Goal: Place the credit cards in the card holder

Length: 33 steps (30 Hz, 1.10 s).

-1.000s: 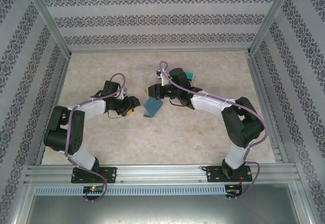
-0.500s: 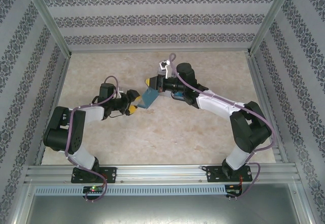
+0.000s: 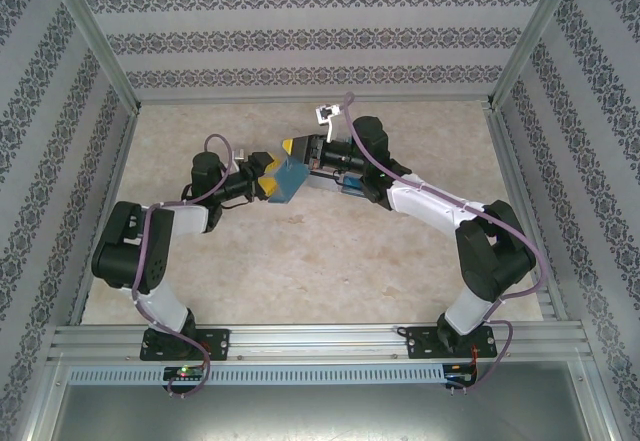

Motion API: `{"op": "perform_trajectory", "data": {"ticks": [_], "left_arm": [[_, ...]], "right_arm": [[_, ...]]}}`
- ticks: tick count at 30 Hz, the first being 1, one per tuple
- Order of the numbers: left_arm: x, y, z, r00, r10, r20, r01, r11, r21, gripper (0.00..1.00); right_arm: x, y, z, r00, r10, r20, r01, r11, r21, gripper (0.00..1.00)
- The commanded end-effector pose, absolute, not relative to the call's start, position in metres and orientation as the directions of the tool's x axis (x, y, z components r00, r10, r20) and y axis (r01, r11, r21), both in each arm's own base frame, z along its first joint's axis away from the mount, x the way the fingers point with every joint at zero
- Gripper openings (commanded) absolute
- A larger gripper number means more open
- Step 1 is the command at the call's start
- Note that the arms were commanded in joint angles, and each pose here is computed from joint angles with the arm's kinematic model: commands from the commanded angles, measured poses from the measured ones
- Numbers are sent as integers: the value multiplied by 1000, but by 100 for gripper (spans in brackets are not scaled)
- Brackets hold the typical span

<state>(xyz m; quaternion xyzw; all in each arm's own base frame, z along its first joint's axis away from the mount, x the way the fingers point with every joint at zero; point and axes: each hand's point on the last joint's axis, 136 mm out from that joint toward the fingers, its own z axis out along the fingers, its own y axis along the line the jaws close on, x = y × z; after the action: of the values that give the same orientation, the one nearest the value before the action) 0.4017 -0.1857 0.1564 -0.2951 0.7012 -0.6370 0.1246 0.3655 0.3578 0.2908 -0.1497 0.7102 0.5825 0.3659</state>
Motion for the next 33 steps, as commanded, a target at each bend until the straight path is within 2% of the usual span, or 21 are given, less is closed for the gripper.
{"op": "perform_trajectory", "data": {"ticks": [1,7,15,20,28,30,33], "left_arm": [[403,-191,166,-809,-544,221,-228,-56,-972,67],[409,-191,169,-798,-533,282,-227,-168,-959,66],[401,-196,191,-809,-495,318,-237,-221,-946,60],[398,-195,201,-812,-488,319,-225,-243,-944,46],[404,-194,211,-824,-498,271,-190,-208,-960,24],[406,-193,211,-827,-503,249,-183,-177,-967,17],[403,-196,207,-844,-497,200,-184,-82,-979,13]], "right_arm": [[365,354,343,-608,276,-744,-717,212,665,11],[367,353,352,-594,286,-752,-727,211,654,12],[374,357,334,-606,282,-744,-714,221,665,11],[380,358,328,-620,281,-732,-703,216,678,11],[380,347,315,-638,277,-718,-679,238,695,11],[379,344,309,-646,271,-714,-670,248,700,11],[374,342,290,-670,241,-702,-648,271,712,11]]}}
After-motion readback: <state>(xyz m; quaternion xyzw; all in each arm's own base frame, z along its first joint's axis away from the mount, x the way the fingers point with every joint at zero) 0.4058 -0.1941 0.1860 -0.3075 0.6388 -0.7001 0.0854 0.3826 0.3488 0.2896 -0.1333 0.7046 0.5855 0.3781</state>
